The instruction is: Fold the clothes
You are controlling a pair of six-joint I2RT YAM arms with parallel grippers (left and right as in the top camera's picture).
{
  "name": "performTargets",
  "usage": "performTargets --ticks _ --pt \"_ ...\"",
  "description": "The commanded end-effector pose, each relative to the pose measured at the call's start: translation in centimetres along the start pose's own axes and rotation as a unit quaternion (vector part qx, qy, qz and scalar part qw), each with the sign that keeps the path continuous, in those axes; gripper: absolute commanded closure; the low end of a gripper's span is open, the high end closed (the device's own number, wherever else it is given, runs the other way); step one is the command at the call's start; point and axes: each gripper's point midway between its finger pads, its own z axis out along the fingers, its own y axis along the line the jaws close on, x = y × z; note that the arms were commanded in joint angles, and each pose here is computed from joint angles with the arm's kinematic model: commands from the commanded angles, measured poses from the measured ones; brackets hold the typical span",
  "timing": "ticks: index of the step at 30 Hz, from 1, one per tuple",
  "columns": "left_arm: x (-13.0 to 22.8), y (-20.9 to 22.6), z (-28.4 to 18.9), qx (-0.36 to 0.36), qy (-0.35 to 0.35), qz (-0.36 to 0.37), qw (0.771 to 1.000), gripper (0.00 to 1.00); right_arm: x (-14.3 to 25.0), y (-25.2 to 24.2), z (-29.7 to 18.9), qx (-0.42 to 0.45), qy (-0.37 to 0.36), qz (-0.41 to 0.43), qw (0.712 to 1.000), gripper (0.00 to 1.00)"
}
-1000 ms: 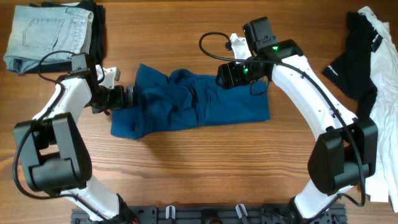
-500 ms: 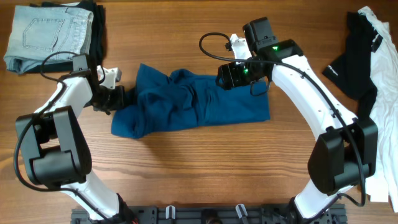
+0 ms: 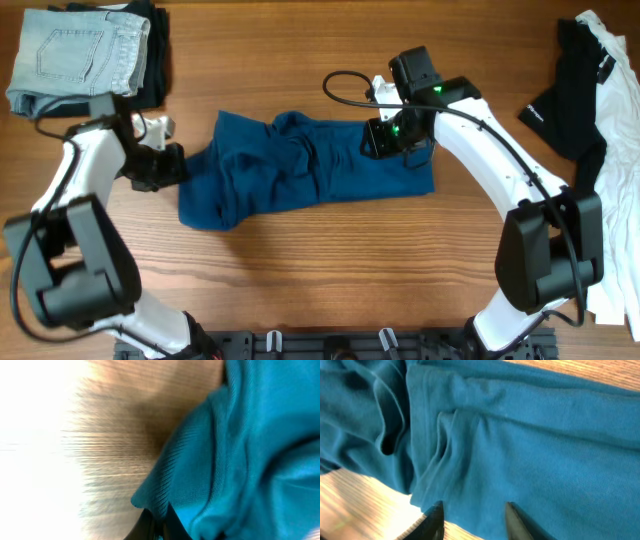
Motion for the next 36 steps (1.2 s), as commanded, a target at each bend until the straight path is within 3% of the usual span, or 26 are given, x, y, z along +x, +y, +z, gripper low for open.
performTargets --ticks 1,15,22,28,36 --pt "-2.0 -0.1 -4.5 -0.01 -0.063 0.0 0.998 0.96 0.8 -0.5 0.8 0.003 -0.003 0.016 1.0 0.96" --pt "-4.2 -0.3 -12.5 -0.021 -0.133 -0.026 0.991 0.96 -0.5 -1.7 2.2 -0.029 -0.038 0.041 0.998 0.96" --pt "-4.6 -2.2 -14.3 -0.016 -0.133 -0.007 0.991 0.96 0.6 -2.3 5.8 -0.044 0.002 0.057 0.997 0.96" --pt "-4.5 -9.4 -14.6 0.058 -0.123 0.064 0.989 0.96 1.4 -2.5 7.9 -0.057 0.025 0.078 0.995 0.96" --pt "-1.0 -20.8 -11.1 0.107 -0.066 0.188 0.974 0.96 1.3 -2.5 7.9 -0.057 0.024 0.078 0.995 0.96"
